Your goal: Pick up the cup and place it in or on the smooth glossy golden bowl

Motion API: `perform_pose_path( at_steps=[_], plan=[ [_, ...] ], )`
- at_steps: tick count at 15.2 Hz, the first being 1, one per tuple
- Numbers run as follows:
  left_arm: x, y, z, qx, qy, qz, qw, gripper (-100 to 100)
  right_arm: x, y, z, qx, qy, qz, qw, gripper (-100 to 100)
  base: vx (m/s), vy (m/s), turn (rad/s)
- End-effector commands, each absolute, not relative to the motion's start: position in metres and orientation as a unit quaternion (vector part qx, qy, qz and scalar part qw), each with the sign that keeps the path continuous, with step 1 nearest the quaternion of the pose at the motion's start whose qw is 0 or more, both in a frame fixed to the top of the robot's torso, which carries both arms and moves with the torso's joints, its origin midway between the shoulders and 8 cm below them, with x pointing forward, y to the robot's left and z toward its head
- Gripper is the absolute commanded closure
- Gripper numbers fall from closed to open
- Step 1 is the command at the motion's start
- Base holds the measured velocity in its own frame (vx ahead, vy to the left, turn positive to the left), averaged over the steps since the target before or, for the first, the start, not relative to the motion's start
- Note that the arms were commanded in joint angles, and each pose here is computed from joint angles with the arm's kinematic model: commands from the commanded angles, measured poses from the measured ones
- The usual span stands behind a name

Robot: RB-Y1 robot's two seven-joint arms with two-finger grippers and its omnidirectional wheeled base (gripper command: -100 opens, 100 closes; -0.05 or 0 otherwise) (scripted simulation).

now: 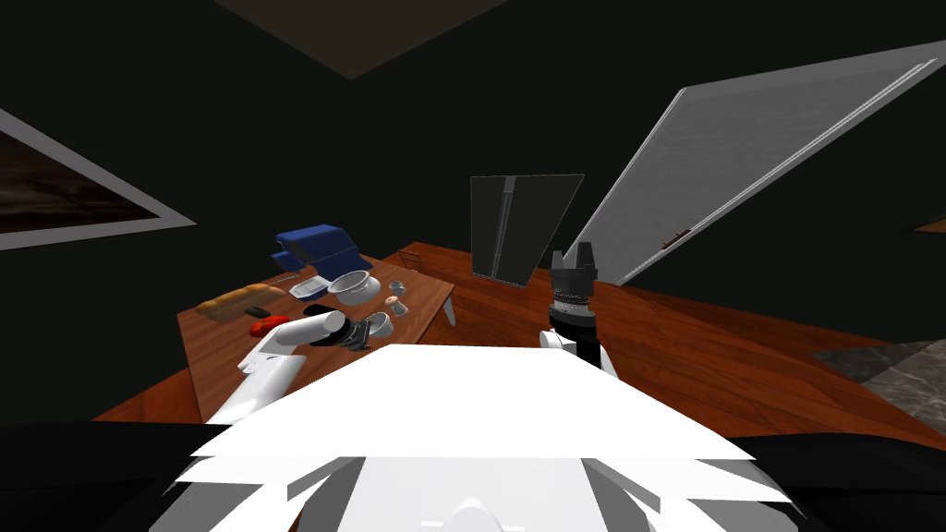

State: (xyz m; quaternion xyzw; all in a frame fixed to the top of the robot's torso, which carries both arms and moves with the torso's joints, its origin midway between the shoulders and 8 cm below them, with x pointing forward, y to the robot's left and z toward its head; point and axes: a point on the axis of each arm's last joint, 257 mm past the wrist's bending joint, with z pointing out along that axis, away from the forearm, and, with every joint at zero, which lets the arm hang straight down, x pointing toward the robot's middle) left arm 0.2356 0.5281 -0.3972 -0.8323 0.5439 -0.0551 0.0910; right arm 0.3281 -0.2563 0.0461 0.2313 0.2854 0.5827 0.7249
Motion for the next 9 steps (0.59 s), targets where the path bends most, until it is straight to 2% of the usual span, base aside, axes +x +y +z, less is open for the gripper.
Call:
perform_pose_path(
  at_steps=[1,7,8,9],
  plan=[
    [0.23,0.525,-0.399,-0.836,0.541,-0.049,0.076,-100,0.328,-0.256,0.046,0.231,0.285,0.583,0.725,0,0.034,0.017,-0.022],
    [0.232,0.526,-0.415,-0.837,0.539,-0.053,0.084,-100,0.328,-0.256,0.046,0.231,0.285,0.583,0.725,0,-0.004,0.011,-0.024],
    [0.233,0.526,-0.416,-0.836,0.539,-0.053,0.085,100,0.328,-0.256,0.046,0.231,0.285,0.583,0.725,0,0.0,0.0,0.0],
    [0.233,0.526,-0.416,-0.836,0.539,-0.053,0.085,100,0.328,-0.256,0.046,0.231,0.285,0.583,0.725,0,0.0,0.0,0.0]
  ],
)
